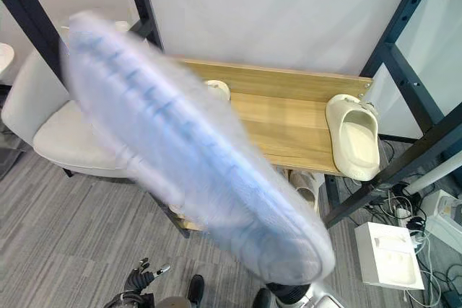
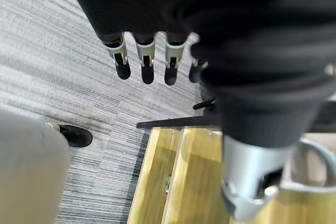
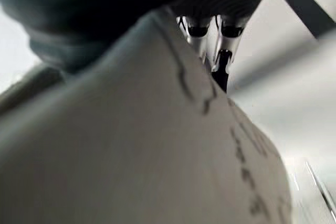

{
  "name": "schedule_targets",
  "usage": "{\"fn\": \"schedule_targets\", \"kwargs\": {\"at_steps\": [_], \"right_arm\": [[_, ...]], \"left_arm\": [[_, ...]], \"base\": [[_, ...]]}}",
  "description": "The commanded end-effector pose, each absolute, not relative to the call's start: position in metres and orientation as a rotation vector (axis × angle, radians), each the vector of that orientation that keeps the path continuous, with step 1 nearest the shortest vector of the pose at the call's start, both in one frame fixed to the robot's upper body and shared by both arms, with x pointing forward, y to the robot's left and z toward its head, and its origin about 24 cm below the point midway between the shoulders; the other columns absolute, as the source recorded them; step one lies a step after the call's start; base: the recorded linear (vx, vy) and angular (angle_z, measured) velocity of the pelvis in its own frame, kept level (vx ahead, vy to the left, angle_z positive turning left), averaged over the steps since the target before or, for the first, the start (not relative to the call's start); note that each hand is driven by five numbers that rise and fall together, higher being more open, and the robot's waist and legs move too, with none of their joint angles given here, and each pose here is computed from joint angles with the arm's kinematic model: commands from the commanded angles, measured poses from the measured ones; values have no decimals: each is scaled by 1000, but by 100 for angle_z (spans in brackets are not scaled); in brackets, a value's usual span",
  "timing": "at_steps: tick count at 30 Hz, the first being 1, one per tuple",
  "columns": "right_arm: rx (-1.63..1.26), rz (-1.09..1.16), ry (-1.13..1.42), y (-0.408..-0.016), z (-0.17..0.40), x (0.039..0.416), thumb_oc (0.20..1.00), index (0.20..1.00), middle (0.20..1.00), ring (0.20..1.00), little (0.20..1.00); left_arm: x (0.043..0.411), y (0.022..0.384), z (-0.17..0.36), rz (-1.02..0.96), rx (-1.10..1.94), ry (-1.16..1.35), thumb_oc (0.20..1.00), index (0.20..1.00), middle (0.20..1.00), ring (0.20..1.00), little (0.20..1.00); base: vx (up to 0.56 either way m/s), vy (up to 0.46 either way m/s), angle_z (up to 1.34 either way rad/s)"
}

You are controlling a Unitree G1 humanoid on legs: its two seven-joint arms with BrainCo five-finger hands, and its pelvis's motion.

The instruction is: Arrange the slippers neatly on the shoe rack.

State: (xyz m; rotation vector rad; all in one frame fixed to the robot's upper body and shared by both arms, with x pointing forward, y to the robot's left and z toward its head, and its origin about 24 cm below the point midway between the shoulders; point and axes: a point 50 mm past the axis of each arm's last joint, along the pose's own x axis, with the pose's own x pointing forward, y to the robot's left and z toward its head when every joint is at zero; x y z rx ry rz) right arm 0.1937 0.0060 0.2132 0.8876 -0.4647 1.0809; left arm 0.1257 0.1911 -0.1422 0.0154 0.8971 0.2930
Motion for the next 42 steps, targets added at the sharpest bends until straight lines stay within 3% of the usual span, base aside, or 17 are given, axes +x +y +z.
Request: {"fn": "schedule_targets", "kwargs": {"at_steps": [1, 9, 13, 20, 28, 29, 34, 42], "right_arm": [[901, 1260, -563, 10, 239, 183, 200, 200, 200, 200, 200], [671, 1251, -397, 25, 189, 190, 200, 200, 200, 200, 200], [499, 1099, -130, 21, 112, 199, 200, 200, 200, 200, 200], [116, 648, -166, -32, 72, 241, 200, 200, 200, 200, 200], [-642, -50, -736, -111, 141, 297, 200, 200, 200, 200, 200], [-754, -219, -846, -126, 163, 305, 200, 200, 200, 200, 200], [-989, -483, -940, -164, 191, 319, 200, 200, 200, 200, 200], [-1223, -573, -841, -197, 202, 356, 200, 200, 200, 200, 200]], "left_arm": [[142, 207, -138, 323, 71, 858, 1000, 1000, 1000, 1000, 1000], [134, 215, -141, 379, 57, 879, 1000, 1000, 1000, 1000, 1000], [139, 208, -139, 347, 42, 851, 1000, 1000, 1000, 1000, 1000], [153, 193, -135, 306, 36, 806, 1000, 1000, 1000, 1000, 1000], [192, 168, -106, 184, 54, 576, 1000, 1000, 1000, 1000, 1000], [198, 165, -100, 165, 49, 534, 1000, 1000, 1000, 1000, 1000], [214, 159, -87, 142, 33, 465, 1000, 1000, 1000, 1000, 1000], [228, 162, -68, 120, 7, 360, 1000, 1000, 1000, 1000, 1000]], "base": [[-3, -37, 25], [0, -12, 18], [-5, 0, 23], [-89, 38, 33], [-155, 83, 11], [-103, 106, 1], [-69, 95, -5], [-20, 56, 5]]}}
